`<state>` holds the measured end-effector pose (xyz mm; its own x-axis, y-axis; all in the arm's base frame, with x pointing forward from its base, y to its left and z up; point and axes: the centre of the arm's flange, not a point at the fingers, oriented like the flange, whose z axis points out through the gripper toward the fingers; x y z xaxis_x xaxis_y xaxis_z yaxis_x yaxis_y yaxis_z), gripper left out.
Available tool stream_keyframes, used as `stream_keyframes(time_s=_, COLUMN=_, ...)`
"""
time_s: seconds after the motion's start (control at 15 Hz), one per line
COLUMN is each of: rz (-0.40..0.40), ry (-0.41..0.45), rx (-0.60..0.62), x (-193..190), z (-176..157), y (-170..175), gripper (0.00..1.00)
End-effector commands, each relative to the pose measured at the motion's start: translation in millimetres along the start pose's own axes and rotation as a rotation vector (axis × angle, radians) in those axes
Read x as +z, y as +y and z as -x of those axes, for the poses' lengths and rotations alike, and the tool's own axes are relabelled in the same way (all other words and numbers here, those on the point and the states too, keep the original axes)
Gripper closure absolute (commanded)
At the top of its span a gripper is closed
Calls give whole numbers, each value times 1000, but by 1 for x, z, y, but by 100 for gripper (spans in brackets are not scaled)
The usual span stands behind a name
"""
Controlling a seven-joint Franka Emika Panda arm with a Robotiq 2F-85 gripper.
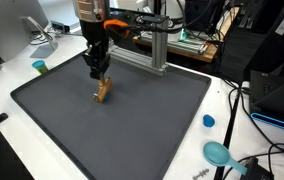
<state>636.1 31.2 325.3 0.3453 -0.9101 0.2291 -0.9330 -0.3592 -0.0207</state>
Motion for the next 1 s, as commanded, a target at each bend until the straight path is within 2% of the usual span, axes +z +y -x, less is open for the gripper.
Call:
stream_keyframes(time_s=0.0, rz=10, ry=43, rx=-77, x=-4, z=2, y=-4, gripper=78)
stream_keyframes(time_s=0.4, rz=65, ry=23, rx=-105, x=7, z=9, y=-10, gripper=78)
stream_keyframes(time_s=0.67, rz=47, ry=-7, rx=-87, x=22, z=9, y=-18, gripper=78)
stream_keyframes(time_s=0.93, rz=78, ry=3, rx=-64, x=36, z=0, y=-23, gripper=78)
